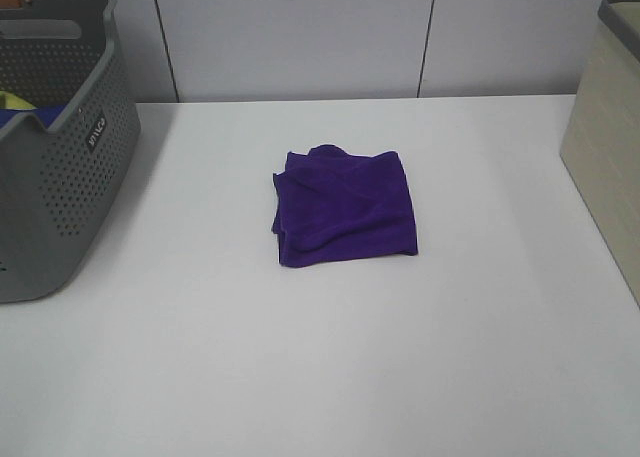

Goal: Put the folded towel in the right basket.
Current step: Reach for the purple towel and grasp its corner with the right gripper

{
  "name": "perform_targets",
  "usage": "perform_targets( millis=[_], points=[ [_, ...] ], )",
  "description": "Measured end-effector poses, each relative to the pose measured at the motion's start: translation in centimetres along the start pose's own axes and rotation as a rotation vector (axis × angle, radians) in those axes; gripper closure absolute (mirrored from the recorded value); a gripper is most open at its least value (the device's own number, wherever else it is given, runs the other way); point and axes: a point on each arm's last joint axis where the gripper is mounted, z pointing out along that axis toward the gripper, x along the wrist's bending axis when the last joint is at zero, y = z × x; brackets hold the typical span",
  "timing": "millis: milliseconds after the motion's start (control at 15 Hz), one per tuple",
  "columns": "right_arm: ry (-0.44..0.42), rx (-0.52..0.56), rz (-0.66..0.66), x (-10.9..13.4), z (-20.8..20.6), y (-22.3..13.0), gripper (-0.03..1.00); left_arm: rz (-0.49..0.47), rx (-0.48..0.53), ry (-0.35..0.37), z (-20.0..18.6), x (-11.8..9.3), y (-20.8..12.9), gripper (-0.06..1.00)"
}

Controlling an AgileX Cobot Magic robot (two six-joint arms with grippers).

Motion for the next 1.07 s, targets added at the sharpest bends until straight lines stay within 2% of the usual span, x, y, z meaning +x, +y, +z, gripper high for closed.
perform_targets(
  millis=[1067],
  points=[
    [-0.007,0.001,-0.004,-0.06,0.0,-0.01,0.01,0.0,0.0,0.0,0.0,0.0,0.0,-0.05]
  ],
)
